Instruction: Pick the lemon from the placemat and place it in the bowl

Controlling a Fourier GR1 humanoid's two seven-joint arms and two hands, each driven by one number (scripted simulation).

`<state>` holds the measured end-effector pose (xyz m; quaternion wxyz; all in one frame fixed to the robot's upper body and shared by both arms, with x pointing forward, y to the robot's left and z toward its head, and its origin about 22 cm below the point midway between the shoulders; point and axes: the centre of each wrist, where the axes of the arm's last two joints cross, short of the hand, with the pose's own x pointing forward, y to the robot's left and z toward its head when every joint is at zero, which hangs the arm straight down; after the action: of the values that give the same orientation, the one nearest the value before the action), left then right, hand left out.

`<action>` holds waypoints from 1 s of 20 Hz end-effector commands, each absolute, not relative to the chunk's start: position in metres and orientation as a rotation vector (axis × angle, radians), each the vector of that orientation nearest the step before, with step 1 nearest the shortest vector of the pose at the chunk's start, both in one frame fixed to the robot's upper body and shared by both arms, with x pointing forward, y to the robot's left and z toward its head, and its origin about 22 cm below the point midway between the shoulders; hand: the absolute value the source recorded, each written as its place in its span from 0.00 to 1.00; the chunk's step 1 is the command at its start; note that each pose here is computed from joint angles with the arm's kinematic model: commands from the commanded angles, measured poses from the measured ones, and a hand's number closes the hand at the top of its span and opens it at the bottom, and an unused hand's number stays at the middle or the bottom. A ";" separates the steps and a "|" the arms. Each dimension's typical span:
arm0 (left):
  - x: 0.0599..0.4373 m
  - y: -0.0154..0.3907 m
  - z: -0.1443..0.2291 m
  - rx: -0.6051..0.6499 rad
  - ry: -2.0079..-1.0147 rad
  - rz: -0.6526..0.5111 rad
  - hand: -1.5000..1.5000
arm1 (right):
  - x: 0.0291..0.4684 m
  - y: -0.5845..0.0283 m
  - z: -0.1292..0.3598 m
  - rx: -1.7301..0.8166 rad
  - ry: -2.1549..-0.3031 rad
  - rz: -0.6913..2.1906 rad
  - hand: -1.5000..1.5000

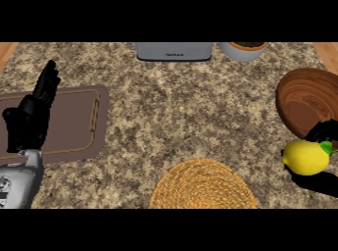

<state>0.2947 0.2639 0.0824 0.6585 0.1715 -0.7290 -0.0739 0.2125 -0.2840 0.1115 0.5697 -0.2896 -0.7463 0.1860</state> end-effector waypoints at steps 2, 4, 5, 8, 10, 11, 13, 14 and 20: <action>0.291 0.266 0.069 0.374 -1.640 -0.167 0.50 | 0.262 -0.338 0.100 -0.820 -1.762 0.424 1.00; 0.303 0.273 0.081 0.387 -1.659 -0.184 0.50 | 0.278 -0.369 0.112 -0.895 -1.755 0.417 1.00; 0.298 0.257 0.074 0.383 -1.657 -0.179 0.50 | 0.288 -0.377 0.121 -0.915 -1.746 0.416 1.00; 0.296 0.265 0.091 0.379 -1.670 -0.175 0.50 | 0.294 -0.395 0.084 -1.084 -1.681 0.518 1.00; 0.297 0.259 0.084 0.357 -1.667 -0.180 0.50 | 0.321 -0.390 0.086 -1.120 -1.661 0.543 1.00; 0.295 0.253 0.080 0.364 -1.674 -0.201 0.50 | 0.326 -0.403 0.080 -1.146 -1.654 0.509 1.00; 0.292 0.253 0.087 0.344 -1.680 -0.202 0.50 | 0.341 -0.398 0.063 -1.149 -1.656 0.526 1.00; 0.295 0.252 0.082 0.350 -1.662 -0.189 0.50 | 0.335 -0.419 0.057 -1.148 -1.614 0.535 1.00; 0.299 0.256 0.088 0.350 -1.692 -0.203 0.50 | 0.366 -0.420 0.053 -0.956 -1.491 0.456 0.00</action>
<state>0.2960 0.2521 0.0813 0.6518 0.1573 -0.7369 -0.0862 0.3529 -0.4155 0.0569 0.5617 -0.4443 -0.6702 0.1948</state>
